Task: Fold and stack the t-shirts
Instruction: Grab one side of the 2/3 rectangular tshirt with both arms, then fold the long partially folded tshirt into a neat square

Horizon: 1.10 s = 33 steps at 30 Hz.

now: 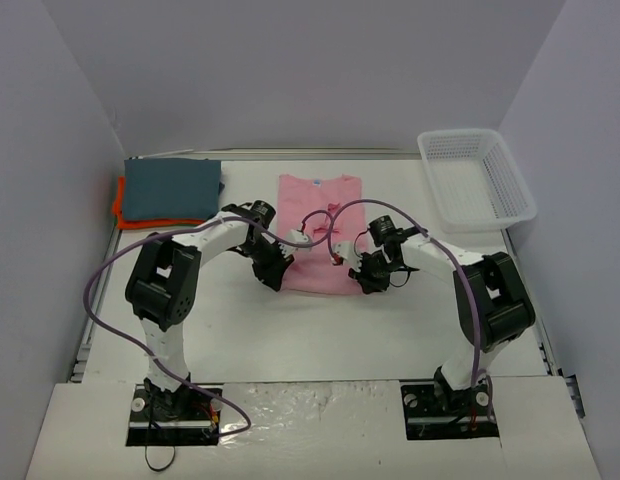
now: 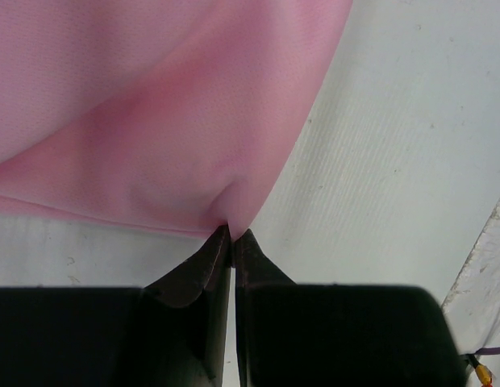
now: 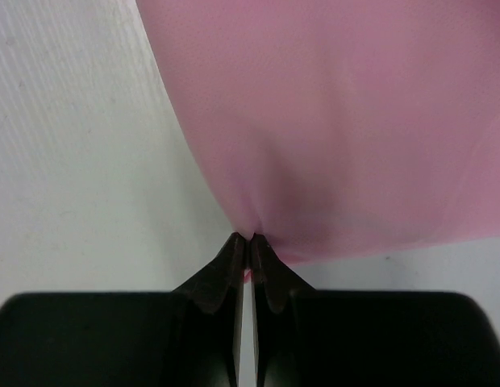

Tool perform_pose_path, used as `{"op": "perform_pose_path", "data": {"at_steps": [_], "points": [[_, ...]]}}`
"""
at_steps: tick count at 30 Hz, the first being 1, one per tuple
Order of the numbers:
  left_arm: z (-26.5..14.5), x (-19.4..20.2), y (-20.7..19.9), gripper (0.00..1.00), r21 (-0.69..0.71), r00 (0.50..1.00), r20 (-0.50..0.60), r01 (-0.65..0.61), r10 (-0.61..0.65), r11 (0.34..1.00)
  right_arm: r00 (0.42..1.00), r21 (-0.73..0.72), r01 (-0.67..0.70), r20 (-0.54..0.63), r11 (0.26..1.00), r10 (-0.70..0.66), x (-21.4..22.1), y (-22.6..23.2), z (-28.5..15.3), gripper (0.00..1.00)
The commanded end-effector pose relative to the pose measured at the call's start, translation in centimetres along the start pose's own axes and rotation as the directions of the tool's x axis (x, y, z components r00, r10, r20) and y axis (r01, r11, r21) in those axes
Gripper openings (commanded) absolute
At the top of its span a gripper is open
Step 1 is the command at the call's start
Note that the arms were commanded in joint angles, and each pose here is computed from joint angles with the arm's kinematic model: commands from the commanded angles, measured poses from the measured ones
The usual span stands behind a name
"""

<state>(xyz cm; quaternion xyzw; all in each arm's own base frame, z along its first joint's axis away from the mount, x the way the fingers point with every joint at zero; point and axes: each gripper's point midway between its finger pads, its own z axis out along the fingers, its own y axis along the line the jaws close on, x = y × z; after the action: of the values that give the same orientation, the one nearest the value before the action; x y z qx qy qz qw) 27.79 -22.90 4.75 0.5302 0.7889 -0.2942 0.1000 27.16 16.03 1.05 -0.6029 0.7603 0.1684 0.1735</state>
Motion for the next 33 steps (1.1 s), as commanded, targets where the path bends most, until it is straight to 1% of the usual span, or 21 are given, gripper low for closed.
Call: {"op": "perform_pose_path", "data": {"at_steps": [1,3,5,9,12,14,15,16,18,19,22,25,29,33], "points": [[-2.8,-2.2,-1.3,0.03,-0.006,0.994,0.054,-0.093,0.093,0.996,0.994,-0.039,-0.054,-0.095,0.998,0.050,1.2,2.1,-2.6,0.00],[-3.4,-2.1,-1.9,0.02,-0.002,0.993,0.050,-0.107,0.107,0.994,0.997,-0.046,-0.046,-0.063,0.998,0.043,0.1,2.5,-3.8,0.00],[-3.9,-1.8,-2.6,0.02,0.010,0.993,0.036,-0.112,0.112,0.994,0.996,-0.075,-0.058,-0.070,0.995,0.053,0.1,3.5,-4.7,0.00],[-5.2,-1.4,-4.4,0.02,0.031,0.990,0.042,-0.137,0.136,0.990,0.999,-0.074,-0.040,-0.026,0.996,0.038,-1.0,4.8,-7.0,0.00],[-6.2,-1.4,-6.3,0.02,0.078,0.985,0.060,-0.165,0.161,0.983,0.999,-0.074,-0.036,-0.010,0.997,0.035,-1.4,5.7,-8.6,0.00],[-7.0,-0.9,-7.8,0.02,0.121,0.982,0.053,-0.185,0.179,0.975,1.000,-0.073,-0.028,0.001,0.997,0.029,-1.7,6.1,-9.4,0.00],[-7.4,-1.3,-8.4,0.02,0.141,0.979,0.069,-0.200,0.192,0.970,1.000,-0.082,-0.029,0.002,0.996,0.029,-1.8,6.5,-9.9,0.00],[-7.8,-0.7,-9.4,0.02,0.176,0.982,0.053,-0.186,0.179,0.967,1.000,-0.093,-0.026,0.011,0.995,0.027,-2.0,6.9,-10.2,0.00],[-8.4,-0.8,-10.2,0.02,0.197,0.975,0.060,-0.220,0.213,0.955,1.000,-0.113,-0.015,0.012,0.994,0.016,-2.0,7.6,-10.9,0.00],[-8.8,-0.4,-11.0,0.02,0.221,0.977,0.051,-0.212,0.206,0.952,1.000,-0.109,-0.007,0.019,0.994,0.009,-2.3,7.6,-11.3,0.00],[-9.5,-0.1,-12.2,0.02,0.243,0.970,0.042,-0.241,0.238,0.940,1.000,-0.099,0.004,0.023,0.995,-0.002,-2.5,7.8,-12.3,0.00],[-10.1,0.3,-13.1,0.02,0.256,0.967,0.035,-0.254,0.254,0.933,1.000,-0.125,0.009,0.020,0.992,-0.006,-2.6,8.6,-13.1,0.00],[-10.9,0.2,-14.6,0.02,0.274,0.961,0.044,-0.275,0.274,0.921,0.998,-0.156,0.043,0.059,0.987,-0.034,-3.9,9.3,-14.7,0.00],[-11.7,-0.3,-14.9,0.02,0.247,0.955,0.060,-0.295,0.290,0.923,0.995,-0.155,0.067,0.079,0.986,-0.055,-4.9,9.2,-15.8,0.00]]}}
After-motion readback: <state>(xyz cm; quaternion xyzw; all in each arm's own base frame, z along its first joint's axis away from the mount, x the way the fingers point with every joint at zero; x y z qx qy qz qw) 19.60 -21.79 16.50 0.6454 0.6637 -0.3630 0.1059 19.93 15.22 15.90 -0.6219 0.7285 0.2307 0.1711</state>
